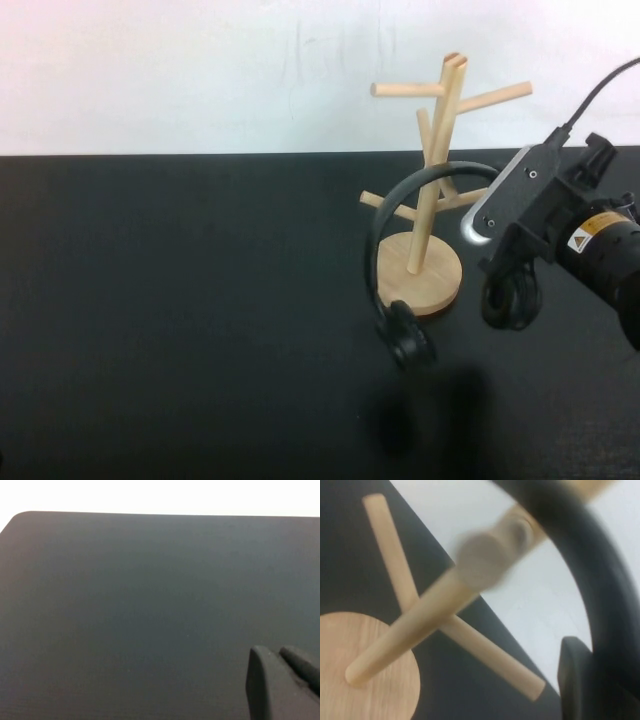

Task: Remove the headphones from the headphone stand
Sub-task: Pick up the headphones from the headphone stand, then place the headphones on the table

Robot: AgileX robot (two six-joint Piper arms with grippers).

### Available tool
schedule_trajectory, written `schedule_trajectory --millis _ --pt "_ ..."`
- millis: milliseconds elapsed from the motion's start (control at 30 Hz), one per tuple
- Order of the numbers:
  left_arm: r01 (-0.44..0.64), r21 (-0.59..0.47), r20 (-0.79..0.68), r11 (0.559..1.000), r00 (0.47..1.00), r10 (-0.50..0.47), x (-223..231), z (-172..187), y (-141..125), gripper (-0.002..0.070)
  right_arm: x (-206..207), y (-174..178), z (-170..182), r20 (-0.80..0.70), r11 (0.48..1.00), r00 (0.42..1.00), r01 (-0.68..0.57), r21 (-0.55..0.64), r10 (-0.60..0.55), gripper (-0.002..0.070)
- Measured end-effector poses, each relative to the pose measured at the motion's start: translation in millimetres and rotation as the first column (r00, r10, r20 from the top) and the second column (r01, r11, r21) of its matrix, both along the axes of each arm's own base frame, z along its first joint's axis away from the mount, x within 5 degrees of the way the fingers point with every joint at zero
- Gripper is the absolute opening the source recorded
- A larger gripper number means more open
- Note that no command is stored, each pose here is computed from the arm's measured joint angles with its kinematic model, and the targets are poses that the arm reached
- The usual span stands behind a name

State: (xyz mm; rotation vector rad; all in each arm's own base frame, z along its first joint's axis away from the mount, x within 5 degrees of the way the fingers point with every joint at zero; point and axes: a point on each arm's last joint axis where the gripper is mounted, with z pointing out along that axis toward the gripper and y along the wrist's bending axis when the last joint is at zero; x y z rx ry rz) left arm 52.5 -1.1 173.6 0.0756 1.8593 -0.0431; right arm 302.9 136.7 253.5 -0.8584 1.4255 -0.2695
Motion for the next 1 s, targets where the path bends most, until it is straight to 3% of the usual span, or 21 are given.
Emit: schedule_trajectory --millis 300,500,733,833,933,1000 --pt "0.000 0.000 0.000 1.000 1.000 0.000 0.0 0.0 0.0 0.0002 -40.3 10.2 45.4 0.053 0.996 0.996 -0.075 -0.042 0.077 -0.0006" --pt "0.000 0.000 0.000 1.000 1.000 0.000 0.0 0.0 0.0 0.0002 -75.9 5.2 57.8 -0.177 0.989 0.974 -0.147 -0.001 0.144 -0.0006" --pt "0.000 0.000 0.000 1.000 1.000 0.000 0.0 0.0 0.0 0.0002 -106.9 -5.4 55.9 -0.446 0.970 0.863 -0.232 0.065 0.237 -0.0006" --pt "0.000 0.000 0.000 1.000 1.000 0.000 0.0 0.0 0.0 0.0002 -105.6 -19.1 40.8 -0.595 0.983 0.788 -0.185 0.013 0.156 -0.0006" --pt "0.000 0.000 0.000 1.000 1.000 0.000 0.0 0.0 0.0 0.0002 -92.3 -47.3 29.1 -0.705 0.996 0.704 0.039 -0.082 -0.085 -0.0006" --pt "0.000 0.000 0.000 1.000 1.000 0.000 0.0 0.0 0.0 0.0002 -81.3 -70.3 23.0 -0.730 0.964 0.631 0.211 -0.165 -0.263 -0.0006"
